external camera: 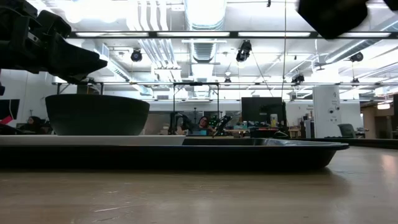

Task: Set up tray
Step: Put the gray napkin to the right of the white plate on the black serving tray

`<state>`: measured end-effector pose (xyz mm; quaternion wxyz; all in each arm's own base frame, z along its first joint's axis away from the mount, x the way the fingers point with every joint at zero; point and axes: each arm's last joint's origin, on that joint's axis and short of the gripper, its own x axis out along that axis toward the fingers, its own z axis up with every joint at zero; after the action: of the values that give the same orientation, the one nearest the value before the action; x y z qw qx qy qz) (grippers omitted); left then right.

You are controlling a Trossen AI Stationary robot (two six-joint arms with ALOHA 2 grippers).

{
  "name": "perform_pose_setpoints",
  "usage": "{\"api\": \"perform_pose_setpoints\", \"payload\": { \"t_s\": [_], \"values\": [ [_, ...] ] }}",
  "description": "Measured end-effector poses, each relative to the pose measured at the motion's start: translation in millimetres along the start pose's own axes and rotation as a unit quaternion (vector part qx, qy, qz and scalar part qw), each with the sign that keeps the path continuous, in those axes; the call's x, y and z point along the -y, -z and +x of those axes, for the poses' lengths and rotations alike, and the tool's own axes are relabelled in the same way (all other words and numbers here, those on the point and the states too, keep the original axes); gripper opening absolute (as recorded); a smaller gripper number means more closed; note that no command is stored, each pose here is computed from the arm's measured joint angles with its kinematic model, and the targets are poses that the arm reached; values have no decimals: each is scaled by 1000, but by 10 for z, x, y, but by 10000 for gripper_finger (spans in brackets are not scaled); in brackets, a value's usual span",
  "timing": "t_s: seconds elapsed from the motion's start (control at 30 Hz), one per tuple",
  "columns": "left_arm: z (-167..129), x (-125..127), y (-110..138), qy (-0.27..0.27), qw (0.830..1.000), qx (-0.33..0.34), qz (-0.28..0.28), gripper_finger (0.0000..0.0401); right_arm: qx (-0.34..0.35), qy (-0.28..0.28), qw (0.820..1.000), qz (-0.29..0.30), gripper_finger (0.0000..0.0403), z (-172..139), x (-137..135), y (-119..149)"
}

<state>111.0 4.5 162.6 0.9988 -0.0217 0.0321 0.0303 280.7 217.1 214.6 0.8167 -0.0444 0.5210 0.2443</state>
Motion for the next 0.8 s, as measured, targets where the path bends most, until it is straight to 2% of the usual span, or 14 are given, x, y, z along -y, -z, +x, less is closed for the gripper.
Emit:
{"api": "perform_pose_setpoints", "payload": {
  "t_s": [0.2, 0.43, 0.57, 0.67, 0.8],
  "values": [
    [2, 0, 4, 0, 1000, -1, 0, 118, 94, 0, 996, 10, 8, -47, 65, -43],
    [9, 0, 13, 0, 1000, -7, 0, 118, 206, -5, 978, 30, 8, 212, 275, 155],
    [14, 0, 22, 0, 1000, -12, 0, 118, 283, 51, 957, 46, 8, 244, 413, 270],
    [14, 0, 19, -1, 1000, -11, 0, 118, 344, 94, 933, 49, 8, 210, 507, 341],
    [15, 0, 19, -1, 1000, -11, 0, 118, 401, 150, 896, 113, 8, 149, 640, 440]
  ]
}}
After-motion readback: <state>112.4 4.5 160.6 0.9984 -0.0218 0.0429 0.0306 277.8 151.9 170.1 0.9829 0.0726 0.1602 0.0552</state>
